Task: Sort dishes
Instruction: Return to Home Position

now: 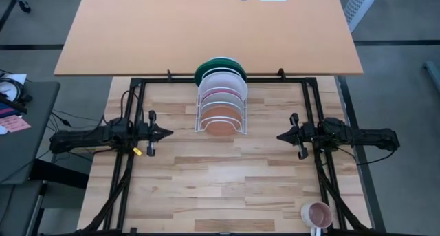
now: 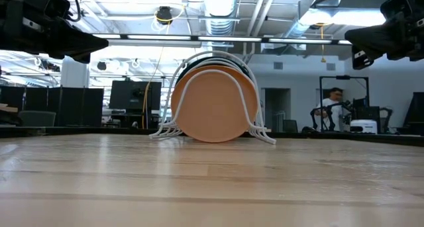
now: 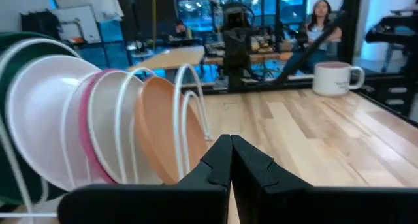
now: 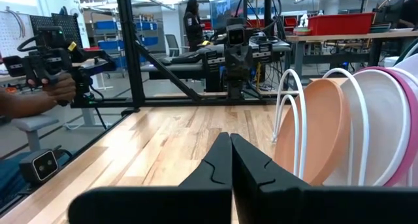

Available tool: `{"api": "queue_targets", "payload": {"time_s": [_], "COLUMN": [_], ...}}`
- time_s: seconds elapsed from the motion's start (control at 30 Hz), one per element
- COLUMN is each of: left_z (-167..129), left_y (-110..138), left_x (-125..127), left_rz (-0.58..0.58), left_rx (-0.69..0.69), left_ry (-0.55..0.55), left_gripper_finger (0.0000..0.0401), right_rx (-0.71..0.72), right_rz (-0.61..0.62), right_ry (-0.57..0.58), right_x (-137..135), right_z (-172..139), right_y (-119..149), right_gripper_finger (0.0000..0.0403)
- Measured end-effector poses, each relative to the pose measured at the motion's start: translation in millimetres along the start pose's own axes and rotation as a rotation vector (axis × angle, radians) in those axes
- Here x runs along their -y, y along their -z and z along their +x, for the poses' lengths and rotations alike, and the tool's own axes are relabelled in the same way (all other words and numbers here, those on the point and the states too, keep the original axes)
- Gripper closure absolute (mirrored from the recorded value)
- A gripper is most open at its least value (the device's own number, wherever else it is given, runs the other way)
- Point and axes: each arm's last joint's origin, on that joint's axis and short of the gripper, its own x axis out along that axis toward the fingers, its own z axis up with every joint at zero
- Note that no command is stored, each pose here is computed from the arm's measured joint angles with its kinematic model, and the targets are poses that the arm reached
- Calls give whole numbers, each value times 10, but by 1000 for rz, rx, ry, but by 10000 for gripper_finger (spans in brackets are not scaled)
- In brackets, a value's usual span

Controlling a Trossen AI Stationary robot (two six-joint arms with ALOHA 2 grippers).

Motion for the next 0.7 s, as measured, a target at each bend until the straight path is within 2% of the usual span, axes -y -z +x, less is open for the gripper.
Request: {"api": "queue_targets", "payload": {"time_s": [0.17, 0.7], "left_z": [34, 36], "left_y": [68, 68], "left_x": [-15, -29], "left_rz": [-19, -32], "left_rx": [-14, -13], "left_ry": [-15, -36], "left_gripper_finger": [401, 401], "right_rx": [0, 0], "right_rz": [0, 0], "right_ry": [1, 0], "right_x": [0, 0], "right_z": [0, 0], "right_y": [0, 0], "right_gripper_finger": [403, 403]}}
